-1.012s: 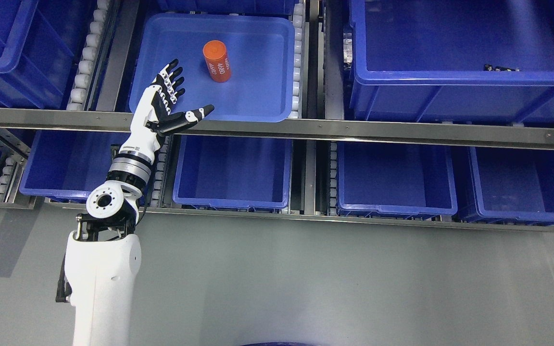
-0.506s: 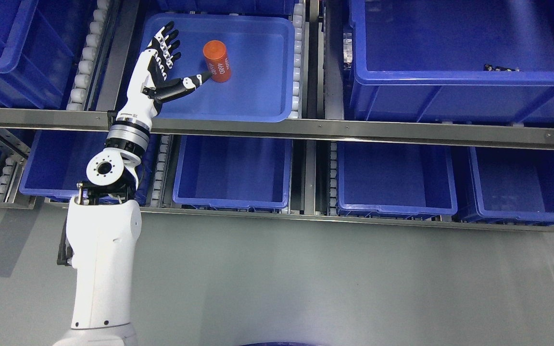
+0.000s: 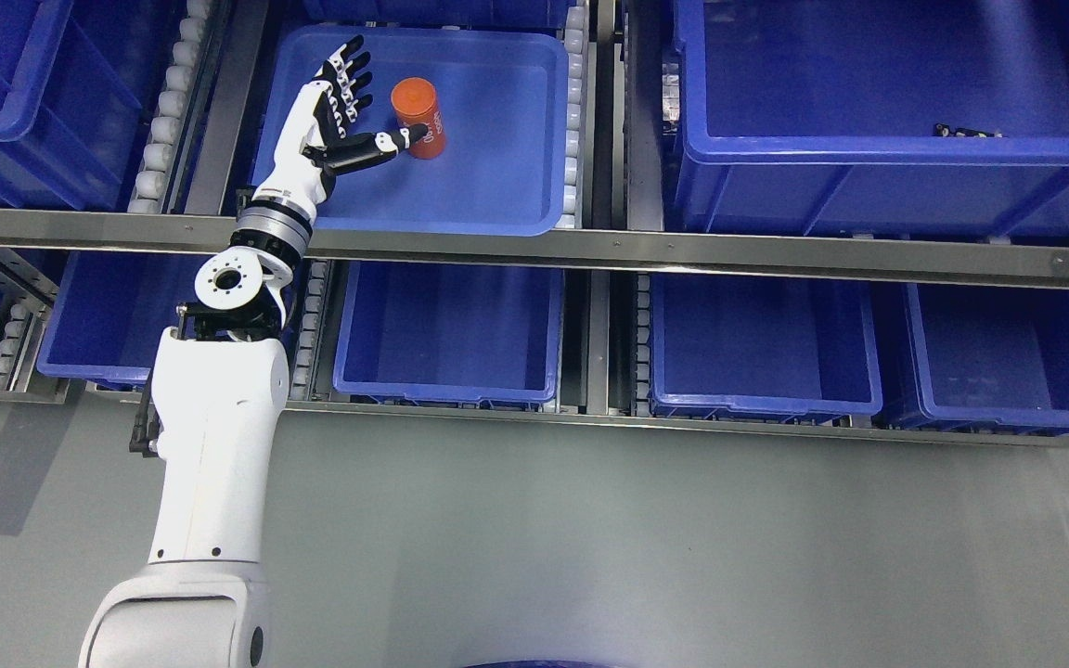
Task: Grab orange capacitor from left shelf to right desk
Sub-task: 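Close the left hand around the orange capacitor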
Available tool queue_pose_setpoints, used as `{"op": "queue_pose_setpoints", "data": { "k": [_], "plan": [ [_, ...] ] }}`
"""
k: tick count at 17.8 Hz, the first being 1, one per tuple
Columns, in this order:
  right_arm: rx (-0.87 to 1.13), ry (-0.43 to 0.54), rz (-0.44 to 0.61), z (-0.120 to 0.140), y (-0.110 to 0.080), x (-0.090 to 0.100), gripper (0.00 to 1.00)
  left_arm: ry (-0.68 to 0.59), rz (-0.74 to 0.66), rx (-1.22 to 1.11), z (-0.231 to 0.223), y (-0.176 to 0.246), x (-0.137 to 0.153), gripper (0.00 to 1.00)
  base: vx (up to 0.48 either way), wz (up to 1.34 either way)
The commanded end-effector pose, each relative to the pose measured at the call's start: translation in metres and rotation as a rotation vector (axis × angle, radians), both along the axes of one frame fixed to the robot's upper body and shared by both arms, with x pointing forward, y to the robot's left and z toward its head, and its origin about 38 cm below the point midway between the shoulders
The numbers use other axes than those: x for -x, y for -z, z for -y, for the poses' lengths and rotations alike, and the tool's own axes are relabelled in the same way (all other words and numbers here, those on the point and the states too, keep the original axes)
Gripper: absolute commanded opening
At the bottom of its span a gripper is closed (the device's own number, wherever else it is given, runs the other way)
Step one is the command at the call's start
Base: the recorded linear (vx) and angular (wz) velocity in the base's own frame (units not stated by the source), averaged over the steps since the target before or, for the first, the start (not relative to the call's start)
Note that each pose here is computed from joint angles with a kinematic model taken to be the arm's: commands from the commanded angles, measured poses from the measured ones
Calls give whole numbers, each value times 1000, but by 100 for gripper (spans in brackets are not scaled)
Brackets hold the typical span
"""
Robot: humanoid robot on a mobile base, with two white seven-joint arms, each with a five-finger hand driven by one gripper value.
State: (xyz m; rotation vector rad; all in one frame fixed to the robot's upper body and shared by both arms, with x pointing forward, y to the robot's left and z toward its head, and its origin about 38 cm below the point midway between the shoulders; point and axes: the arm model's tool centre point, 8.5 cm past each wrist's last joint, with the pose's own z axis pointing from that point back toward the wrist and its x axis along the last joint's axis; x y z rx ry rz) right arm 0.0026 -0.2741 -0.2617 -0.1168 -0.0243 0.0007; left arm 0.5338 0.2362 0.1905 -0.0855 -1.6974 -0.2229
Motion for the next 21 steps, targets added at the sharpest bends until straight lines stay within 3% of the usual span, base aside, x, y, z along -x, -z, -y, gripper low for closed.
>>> {"op": "queue_pose_setpoints", "data": {
  "k": [1, 5, 10, 14, 18, 21],
  "plan": [
    [17, 7, -2, 11, -1, 7, 100, 21, -169, -31, 8, 45, -17, 100, 0, 0],
    [17, 7, -2, 11, -1, 7, 100, 15, -174, -45, 7, 34, -31, 98, 0, 0],
    [17, 7, -2, 11, -1, 7, 100, 89, -200, -52, 13, 38, -31, 83, 0, 0],
    [17, 7, -2, 11, -1, 7, 100, 76, -201, -62, 8, 39, -31, 74, 0, 0],
    [17, 7, -2, 11, -1, 7, 100, 55, -194, -51, 0, 37, -32, 55, 0, 0],
    [17, 7, -2, 11, -1, 7, 100, 33, -160, -24, -10, 45, -30, 25, 0, 0]
  ]
}}
